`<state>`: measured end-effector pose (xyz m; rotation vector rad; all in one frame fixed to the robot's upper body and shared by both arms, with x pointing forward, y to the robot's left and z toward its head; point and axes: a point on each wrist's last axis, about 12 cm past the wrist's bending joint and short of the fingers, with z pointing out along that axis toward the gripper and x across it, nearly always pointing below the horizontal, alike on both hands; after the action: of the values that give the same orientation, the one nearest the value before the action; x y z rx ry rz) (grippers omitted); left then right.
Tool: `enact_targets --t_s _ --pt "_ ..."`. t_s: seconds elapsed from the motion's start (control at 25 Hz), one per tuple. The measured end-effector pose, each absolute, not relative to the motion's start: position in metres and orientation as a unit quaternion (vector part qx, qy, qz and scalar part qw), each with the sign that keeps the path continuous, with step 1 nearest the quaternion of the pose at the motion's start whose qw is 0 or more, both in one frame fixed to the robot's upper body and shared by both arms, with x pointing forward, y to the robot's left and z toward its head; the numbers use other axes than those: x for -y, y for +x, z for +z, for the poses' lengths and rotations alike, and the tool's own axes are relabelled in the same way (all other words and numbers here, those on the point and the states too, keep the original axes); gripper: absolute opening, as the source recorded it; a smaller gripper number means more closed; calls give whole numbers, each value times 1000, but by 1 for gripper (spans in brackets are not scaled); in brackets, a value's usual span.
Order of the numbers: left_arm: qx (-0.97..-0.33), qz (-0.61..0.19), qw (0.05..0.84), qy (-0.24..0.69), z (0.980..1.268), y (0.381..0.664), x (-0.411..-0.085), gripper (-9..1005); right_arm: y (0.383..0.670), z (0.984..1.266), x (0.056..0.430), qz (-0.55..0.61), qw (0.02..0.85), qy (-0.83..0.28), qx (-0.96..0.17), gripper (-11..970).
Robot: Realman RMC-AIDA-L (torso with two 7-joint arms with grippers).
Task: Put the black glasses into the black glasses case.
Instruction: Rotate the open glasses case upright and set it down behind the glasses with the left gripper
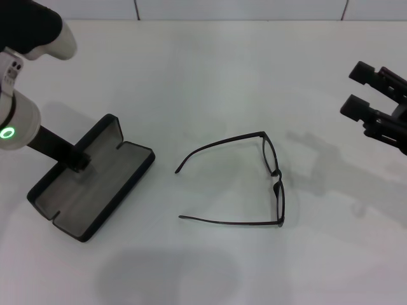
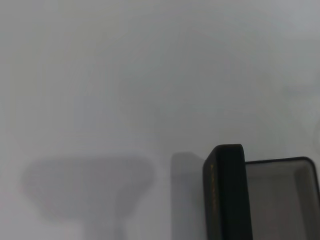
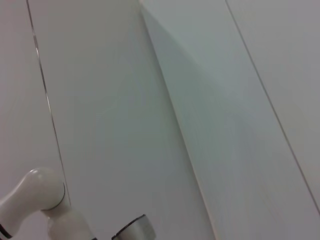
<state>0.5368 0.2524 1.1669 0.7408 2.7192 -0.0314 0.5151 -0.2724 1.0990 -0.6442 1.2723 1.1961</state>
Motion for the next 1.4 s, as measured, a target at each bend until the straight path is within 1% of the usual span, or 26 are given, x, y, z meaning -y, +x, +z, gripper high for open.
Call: enact_targets --t_s 0.08,0.24,0.36,0.52,0.6,0.76,0.88,0.96,1.16,1.4 --pt "-951 -11 162 263 1167 537 -252 227 512 1098 275 515 603 -272 -545 831" --pt "-944 -22 188 272 1173 538 -249 216 506 1098 278 517 610 -271 -536 829" --pt "-932 -27 227 281 1186 542 -248 208 504 1100 278 525 608 -277 -526 828" --pt "-905 -23 274 325 1202 549 -239 197 496 1105 273 556 586 -313 -500 826" --pt "-881 -28 304 361 1208 554 -230 202 494 1107 270 568 575 -329 -489 825" --pt "-798 -42 378 468 1216 562 -204 211 492 1110 253 603 516 -383 -472 823" --pt "-737 -36 407 538 1208 570 -180 218 491 1108 240 623 470 -410 -472 821" --pt "-719 -26 411 559 1199 577 -167 223 489 1106 232 633 449 -418 -472 799" --pt "-682 31 427 593 1174 593 -148 234 486 1103 226 639 444 -414 -472 751" --pt "-654 76 420 625 1153 600 -133 248 486 1103 226 640 446 -410 -473 719"
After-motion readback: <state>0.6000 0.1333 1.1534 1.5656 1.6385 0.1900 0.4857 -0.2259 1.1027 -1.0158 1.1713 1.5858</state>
